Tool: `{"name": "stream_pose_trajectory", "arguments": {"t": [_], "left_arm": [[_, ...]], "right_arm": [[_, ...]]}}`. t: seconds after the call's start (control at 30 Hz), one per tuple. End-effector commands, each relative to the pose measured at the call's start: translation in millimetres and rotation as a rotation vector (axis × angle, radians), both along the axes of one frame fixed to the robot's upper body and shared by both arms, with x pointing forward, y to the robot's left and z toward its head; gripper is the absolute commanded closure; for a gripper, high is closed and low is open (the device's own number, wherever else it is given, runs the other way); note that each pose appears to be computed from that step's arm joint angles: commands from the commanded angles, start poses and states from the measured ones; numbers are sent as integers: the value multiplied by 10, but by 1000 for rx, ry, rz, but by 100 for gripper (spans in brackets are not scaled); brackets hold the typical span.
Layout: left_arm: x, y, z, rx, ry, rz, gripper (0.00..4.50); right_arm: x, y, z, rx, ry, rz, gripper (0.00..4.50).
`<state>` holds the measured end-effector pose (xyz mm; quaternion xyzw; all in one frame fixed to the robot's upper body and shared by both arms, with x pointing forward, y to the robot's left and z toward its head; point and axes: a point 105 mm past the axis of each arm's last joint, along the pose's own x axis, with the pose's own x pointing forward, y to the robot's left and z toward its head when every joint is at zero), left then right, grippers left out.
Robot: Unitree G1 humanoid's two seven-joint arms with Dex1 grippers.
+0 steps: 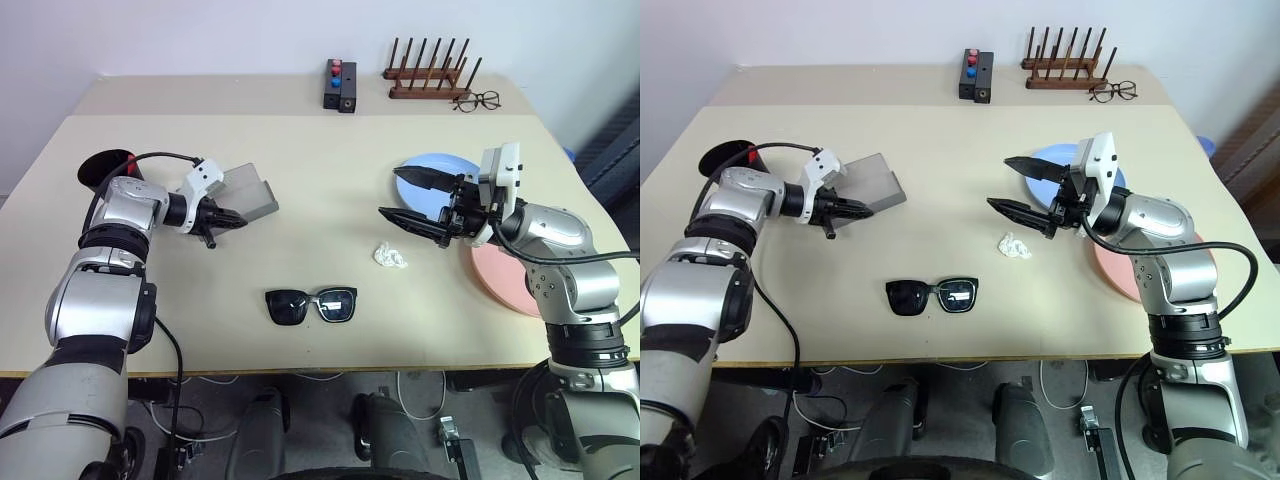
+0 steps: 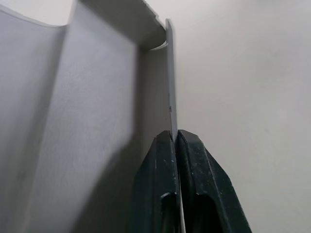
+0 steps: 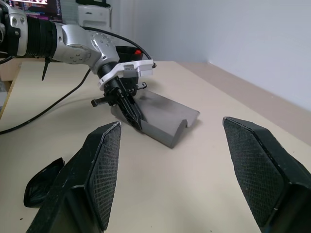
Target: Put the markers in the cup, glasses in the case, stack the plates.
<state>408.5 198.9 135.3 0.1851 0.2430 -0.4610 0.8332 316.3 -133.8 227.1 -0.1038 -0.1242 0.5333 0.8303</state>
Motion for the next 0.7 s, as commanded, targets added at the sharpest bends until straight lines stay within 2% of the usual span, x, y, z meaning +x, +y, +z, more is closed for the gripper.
{"name": "stream_pose_trajectory", "arguments": {"t": [0.03,0.37,0.6,0.7], "left_arm": [[12,14,121,-26,-36,-8,443],[-268,39,324,-145,84,-192,443],[-618,137,212,37,68,-364,443],[-736,103,245,22,94,-404,443]], "right_arm": [[-41,31,141,7,-58,14,109],[-56,13,124,6,-55,9,109],[-51,5,112,6,-51,9,109],[-48,7,104,6,-50,10,109]]}}
